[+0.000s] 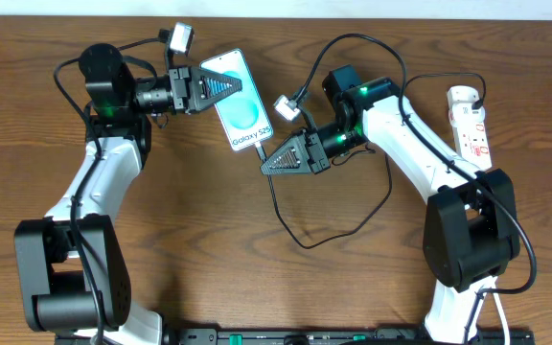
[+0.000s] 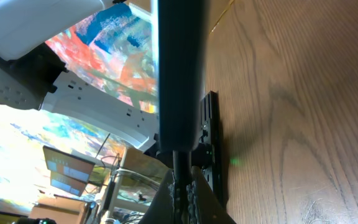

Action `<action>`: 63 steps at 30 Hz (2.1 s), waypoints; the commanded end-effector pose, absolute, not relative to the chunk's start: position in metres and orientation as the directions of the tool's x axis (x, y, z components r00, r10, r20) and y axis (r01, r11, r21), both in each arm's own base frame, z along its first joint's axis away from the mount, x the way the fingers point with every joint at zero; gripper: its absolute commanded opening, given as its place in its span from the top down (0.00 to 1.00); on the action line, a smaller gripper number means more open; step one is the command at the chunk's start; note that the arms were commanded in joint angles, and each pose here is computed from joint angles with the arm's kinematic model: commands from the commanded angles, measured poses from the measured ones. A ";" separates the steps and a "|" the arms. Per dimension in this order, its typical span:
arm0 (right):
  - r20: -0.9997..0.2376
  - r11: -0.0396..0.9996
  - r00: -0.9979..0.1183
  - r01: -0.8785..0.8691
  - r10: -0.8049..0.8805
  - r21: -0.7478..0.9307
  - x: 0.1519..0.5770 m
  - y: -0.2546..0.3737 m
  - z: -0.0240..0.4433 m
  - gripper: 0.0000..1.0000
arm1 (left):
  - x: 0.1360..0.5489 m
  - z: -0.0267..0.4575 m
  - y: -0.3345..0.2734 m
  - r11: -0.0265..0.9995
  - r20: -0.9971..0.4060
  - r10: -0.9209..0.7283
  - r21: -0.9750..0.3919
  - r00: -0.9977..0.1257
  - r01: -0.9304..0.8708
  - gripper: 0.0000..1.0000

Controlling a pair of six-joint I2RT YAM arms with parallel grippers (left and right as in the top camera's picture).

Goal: Plug charger to phone and switch on socket

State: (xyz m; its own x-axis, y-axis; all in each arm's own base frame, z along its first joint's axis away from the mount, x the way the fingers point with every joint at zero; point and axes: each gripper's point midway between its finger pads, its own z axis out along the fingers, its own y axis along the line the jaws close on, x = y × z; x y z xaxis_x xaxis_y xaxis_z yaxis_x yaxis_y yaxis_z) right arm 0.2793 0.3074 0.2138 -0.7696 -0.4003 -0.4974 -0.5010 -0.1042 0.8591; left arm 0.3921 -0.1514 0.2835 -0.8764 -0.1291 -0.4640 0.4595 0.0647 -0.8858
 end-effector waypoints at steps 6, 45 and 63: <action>-0.509 -0.127 -0.771 -0.502 -0.384 0.856 0.282 0.308 0.222 0.99 | 0.401 0.282 -0.148 0.085 -0.471 -0.162 -0.882 -0.867 0.463 0.93; -0.508 -0.103 -0.764 -0.513 -0.397 0.852 0.283 0.308 0.217 0.99 | 0.407 0.266 -0.147 0.095 -0.324 -0.205 -0.946 -0.924 0.310 0.93; -0.450 -0.073 -0.798 -0.462 -0.402 0.884 0.284 0.308 0.216 0.99 | 0.407 0.266 -0.147 0.095 -0.325 -0.205 -0.945 -0.923 0.312 0.93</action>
State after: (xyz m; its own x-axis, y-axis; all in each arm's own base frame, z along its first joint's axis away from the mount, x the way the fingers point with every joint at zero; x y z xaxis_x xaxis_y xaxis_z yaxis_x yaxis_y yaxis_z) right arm 0.2811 0.3077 0.2107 -0.7923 -0.4111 -0.4509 -0.4671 -0.0666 0.8817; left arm 0.4055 -0.1485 0.2630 -0.9262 -0.2018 -0.3186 0.3051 0.0958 -0.9475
